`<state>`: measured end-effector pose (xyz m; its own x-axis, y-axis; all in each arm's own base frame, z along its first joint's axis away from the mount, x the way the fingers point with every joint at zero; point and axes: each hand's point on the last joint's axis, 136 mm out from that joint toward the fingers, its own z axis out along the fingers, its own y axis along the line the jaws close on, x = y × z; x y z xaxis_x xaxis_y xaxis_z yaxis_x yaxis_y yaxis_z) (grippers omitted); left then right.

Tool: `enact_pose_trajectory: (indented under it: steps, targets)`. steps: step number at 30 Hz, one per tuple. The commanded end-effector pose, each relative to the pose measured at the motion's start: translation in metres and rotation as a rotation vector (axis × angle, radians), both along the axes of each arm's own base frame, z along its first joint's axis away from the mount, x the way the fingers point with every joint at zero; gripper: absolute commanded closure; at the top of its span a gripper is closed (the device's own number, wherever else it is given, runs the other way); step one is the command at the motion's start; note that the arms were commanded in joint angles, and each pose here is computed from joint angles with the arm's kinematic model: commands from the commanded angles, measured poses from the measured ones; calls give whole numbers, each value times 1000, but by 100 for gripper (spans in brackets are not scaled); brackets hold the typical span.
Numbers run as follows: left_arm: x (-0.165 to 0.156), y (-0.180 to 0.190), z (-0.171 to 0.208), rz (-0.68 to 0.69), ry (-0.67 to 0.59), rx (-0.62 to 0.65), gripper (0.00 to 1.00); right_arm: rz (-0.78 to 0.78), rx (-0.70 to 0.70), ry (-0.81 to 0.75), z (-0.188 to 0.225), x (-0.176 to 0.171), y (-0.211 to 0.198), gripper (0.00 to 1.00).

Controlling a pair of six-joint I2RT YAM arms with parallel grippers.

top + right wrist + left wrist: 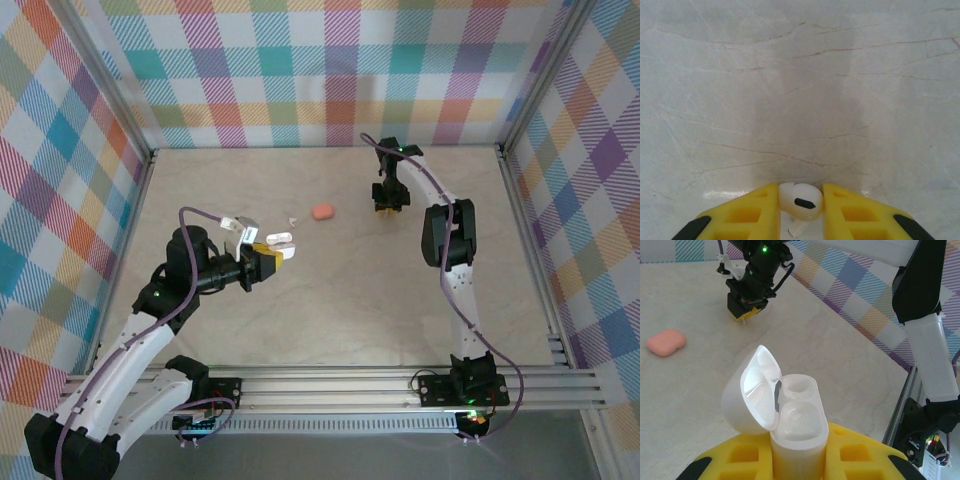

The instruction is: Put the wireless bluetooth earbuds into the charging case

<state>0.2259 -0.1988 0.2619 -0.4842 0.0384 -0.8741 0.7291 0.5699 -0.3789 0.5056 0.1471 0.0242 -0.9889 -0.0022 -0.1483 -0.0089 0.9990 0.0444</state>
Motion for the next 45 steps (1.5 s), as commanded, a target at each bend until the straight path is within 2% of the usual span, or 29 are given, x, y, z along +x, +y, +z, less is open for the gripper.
enact_pose_trajectory:
  steps: [1,15,25,32,36,42,45]
  targets:
    - [-6,0,13,-13,-38,-21,100,36,10,11,12,-12,6,76]
    - [-10,-3,0,-15,10,-75,100,135,50,-144,82,-42,25,78]
    - [-3,-13,-1,-38,20,-141,100,343,103,-309,145,-105,98,79]
    - [0,-18,5,-49,10,-150,100,440,230,-472,205,-151,139,79]
    - [6,-21,11,-47,-15,-171,100,489,352,-549,233,-176,157,79]
    - [8,-33,20,-111,15,-181,100,559,521,-674,268,-203,173,82]
    - [7,-34,22,-120,10,-187,100,645,621,-772,282,-217,183,82]
